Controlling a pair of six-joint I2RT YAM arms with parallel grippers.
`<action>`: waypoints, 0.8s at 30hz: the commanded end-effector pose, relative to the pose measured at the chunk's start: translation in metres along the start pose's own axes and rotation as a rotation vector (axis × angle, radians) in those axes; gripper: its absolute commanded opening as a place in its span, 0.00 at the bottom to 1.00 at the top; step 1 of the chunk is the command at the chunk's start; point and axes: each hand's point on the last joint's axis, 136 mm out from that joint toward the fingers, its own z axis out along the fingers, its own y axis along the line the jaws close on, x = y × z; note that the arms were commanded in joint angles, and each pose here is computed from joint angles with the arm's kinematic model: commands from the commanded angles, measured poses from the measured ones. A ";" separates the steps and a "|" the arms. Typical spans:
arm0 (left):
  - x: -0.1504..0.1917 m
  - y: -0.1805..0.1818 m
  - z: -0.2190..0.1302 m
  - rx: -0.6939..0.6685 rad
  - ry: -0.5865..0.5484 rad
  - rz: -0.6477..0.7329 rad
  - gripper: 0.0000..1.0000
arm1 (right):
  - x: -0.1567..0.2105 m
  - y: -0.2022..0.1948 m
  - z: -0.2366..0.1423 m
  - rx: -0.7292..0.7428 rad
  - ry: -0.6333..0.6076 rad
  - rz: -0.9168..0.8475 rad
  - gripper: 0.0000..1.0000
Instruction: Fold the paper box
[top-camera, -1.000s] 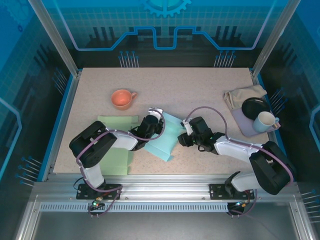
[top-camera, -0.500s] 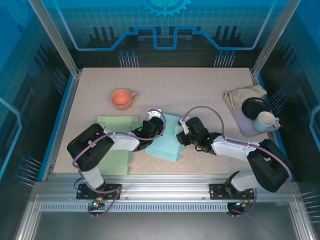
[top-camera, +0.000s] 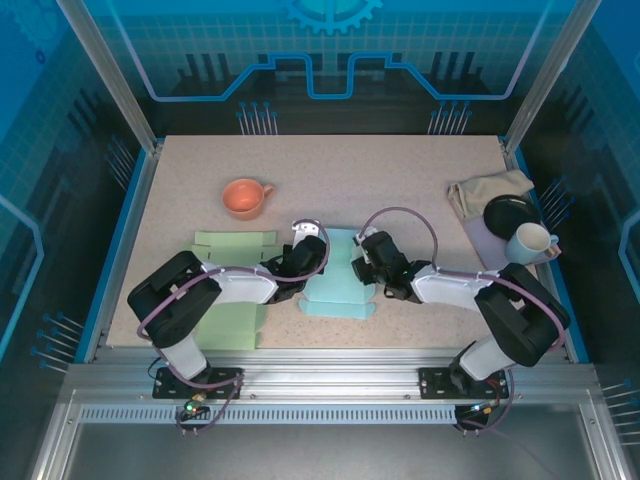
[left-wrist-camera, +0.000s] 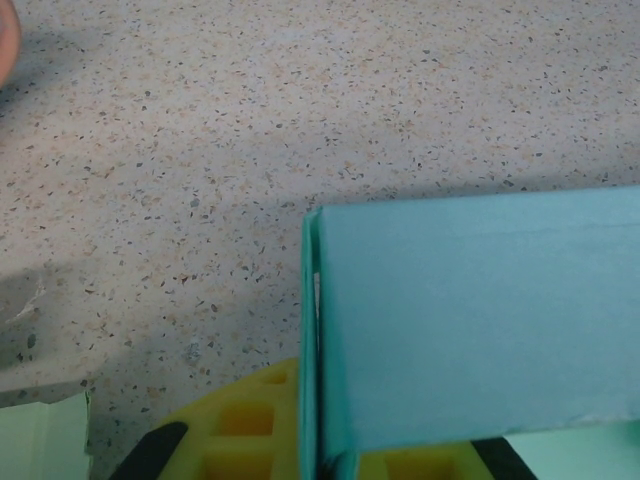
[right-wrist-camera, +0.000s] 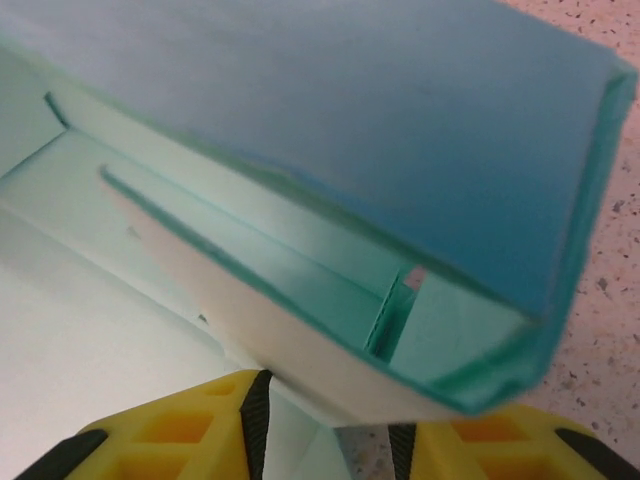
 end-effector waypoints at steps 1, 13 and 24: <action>0.022 -0.027 -0.011 0.126 0.084 -0.002 0.06 | -0.034 0.012 -0.001 -0.026 -0.114 -0.006 0.38; 0.031 -0.031 -0.012 0.166 0.115 0.004 0.06 | -0.043 0.000 0.011 0.039 -0.210 -0.004 0.36; 0.027 -0.024 -0.014 0.128 0.104 -0.006 0.07 | -0.030 -0.035 0.012 0.210 -0.196 0.092 0.11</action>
